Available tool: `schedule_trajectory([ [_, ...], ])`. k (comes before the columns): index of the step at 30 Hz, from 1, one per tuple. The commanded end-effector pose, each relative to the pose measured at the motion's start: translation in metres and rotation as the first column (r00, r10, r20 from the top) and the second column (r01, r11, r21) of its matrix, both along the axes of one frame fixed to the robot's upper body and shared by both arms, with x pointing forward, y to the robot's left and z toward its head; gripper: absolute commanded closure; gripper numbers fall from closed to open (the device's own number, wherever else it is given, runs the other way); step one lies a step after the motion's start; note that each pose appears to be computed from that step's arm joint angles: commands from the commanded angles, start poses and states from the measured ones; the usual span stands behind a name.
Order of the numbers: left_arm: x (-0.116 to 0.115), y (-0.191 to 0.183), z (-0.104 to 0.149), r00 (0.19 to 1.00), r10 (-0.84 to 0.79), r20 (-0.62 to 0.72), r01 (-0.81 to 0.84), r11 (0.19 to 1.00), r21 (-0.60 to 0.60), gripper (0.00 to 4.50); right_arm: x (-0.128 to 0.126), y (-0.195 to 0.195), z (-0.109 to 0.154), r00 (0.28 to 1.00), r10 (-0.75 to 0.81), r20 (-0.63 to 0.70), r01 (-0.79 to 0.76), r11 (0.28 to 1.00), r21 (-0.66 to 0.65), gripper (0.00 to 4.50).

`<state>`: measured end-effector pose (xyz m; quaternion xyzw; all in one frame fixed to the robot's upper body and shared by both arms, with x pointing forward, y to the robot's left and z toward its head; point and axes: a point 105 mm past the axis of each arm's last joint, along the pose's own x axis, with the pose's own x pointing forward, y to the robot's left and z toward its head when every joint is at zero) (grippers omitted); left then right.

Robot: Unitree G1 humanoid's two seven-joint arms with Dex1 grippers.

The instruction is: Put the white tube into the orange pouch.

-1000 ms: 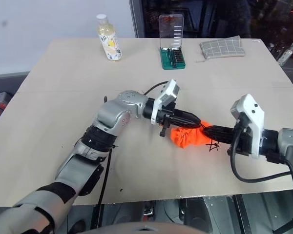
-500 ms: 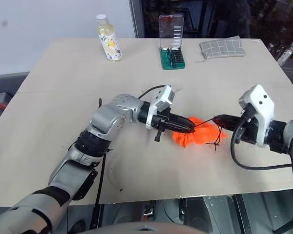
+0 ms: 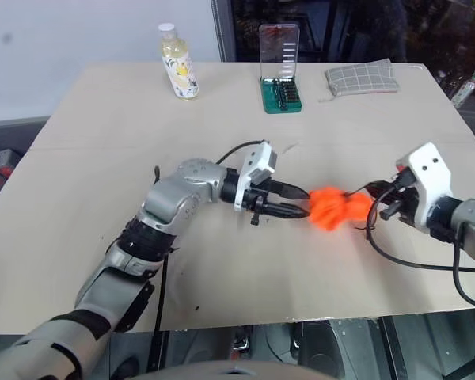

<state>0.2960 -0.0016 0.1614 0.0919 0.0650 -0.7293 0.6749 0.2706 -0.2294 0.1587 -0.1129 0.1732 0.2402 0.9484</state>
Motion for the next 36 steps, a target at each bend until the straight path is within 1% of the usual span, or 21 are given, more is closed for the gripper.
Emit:
schedule_trajectory([
  [1, 0.001, 0.013, 0.020, 0.995, 0.053, 0.081, -0.046, 0.995, -0.084, 0.56, -0.012, -0.006, -0.017, 1.000, -0.023, 0.020, 0.024, 0.999, -0.047, 3.10],
  [2, 0.005, 0.021, 0.023, 0.991, 0.100, 0.087, -0.091, 0.990, -0.104, 0.11, -0.020, -0.007, -0.021, 1.000, -0.022, 0.017, 0.023, 0.998, -0.051, 2.67],
  [3, 0.009, 0.036, 0.022, 0.982, 0.159, 0.102, -0.149, 0.984, -0.103, 0.00, -0.029, -0.009, -0.021, 1.000, -0.020, 0.020, 0.021, 0.999, -0.044, 2.15],
  [5, 0.012, 0.061, 0.016, 0.964, 0.238, 0.118, -0.229, 0.970, -0.084, 0.00, -0.044, -0.015, -0.020, 0.999, -0.024, 0.026, 0.025, 0.998, -0.052, 1.03],
  [6, 0.013, 0.071, 0.014, 0.955, 0.270, 0.119, -0.263, 0.962, -0.074, 0.00, -0.049, -0.019, -0.022, 0.999, -0.031, 0.017, 0.032, 0.998, -0.062, 0.67],
  [8, 0.013, 0.086, 0.011, 0.942, 0.316, 0.113, -0.309, 0.948, -0.069, 0.00, -0.059, -0.026, -0.025, 1.000, -0.021, -0.011, 0.020, 0.995, -0.099, 0.67],
  [11, 0.011, 0.104, 0.007, 0.926, 0.364, 0.103, -0.360, 0.931, -0.058, 0.00, -0.066, -0.032, -0.032, 0.998, -0.010, -0.066, 0.001, 0.992, -0.128, 0.67],
  [13, 0.011, 0.110, 0.004, 0.915, 0.389, 0.104, -0.386, 0.921, -0.051, 0.00, -0.069, -0.021, -0.046, 0.988, 0.056, -0.145, -0.073, 0.990, -0.119, 0.67],
  [15, 0.012, 0.114, 0.003, 0.905, 0.412, 0.104, -0.408, 0.911, -0.054, 0.00, -0.065, -0.003, -0.059, 0.975, 0.134, -0.177, -0.156, 0.981, -0.114, 0.67],
  [18, 0.015, 0.119, 0.004, 0.889, 0.446, 0.105, -0.442, 0.895, -0.066, 0.00, -0.045, 0.026, -0.068, 0.968, 0.207, -0.138, -0.221, 0.971, -0.087, 0.67],
  [21, 0.012, 0.124, 0.006, 0.882, 0.458, 0.111, -0.453, 0.889, -0.069, 0.00, -0.026, 0.049, -0.074, 0.962, 0.255, -0.102, -0.263, 0.962, -0.079, 0.67],
  [25, 0.006, 0.141, 0.008, 0.863, 0.490, 0.118, -0.486, 0.871, -0.063, 0.00, 0.002, 0.078, -0.065, 0.955, 0.297, -0.017, -0.297, 0.955, -0.020, 0.67],
  [28, 0.001, 0.154, 0.007, 0.844, 0.517, 0.142, -0.515, 0.855, -0.055, 0.00, 0.015, 0.090, -0.057, 0.946, 0.321, 0.033, -0.320, 0.947, -0.035, 0.67],
  [30, -0.003, 0.167, 0.002, 0.812, 0.561, 0.159, -0.564, 0.825, -0.032, 0.00, 0.008, 0.079, -0.044, 0.941, 0.334, 0.046, -0.332, 0.942, -0.049, 0.67],
  [31, -0.010, 0.173, -0.001, 0.810, 0.569, 0.141, -0.572, 0.820, -0.023, 0.00, -0.001, 0.070, -0.036, 0.935, 0.351, 0.049, -0.348, 0.936, -0.063, 0.25],
  [32, -0.017, 0.180, -0.004, 0.804, 0.581, 0.124, -0.584, 0.811, -0.015, 0.00, -0.014, 0.063, -0.031, 0.931, 0.364, 0.036, -0.362, 0.931, -0.055, 0.11],
  [35, -0.034, 0.193, -0.007, 0.793, 0.606, 0.066, -0.607, 0.795, -0.011, 0.00, -0.043, 0.043, -0.018, 0.930, 0.367, 0.015, -0.365, 0.928, -0.073, 0.05],
  [36, -0.037, 0.198, -0.006, 0.779, 0.624, 0.066, -0.624, 0.781, -0.018, 0.00, -0.051, 0.034, -0.011, 0.935, 0.353, 0.029, -0.348, 0.931, -0.109, 0.05],
])
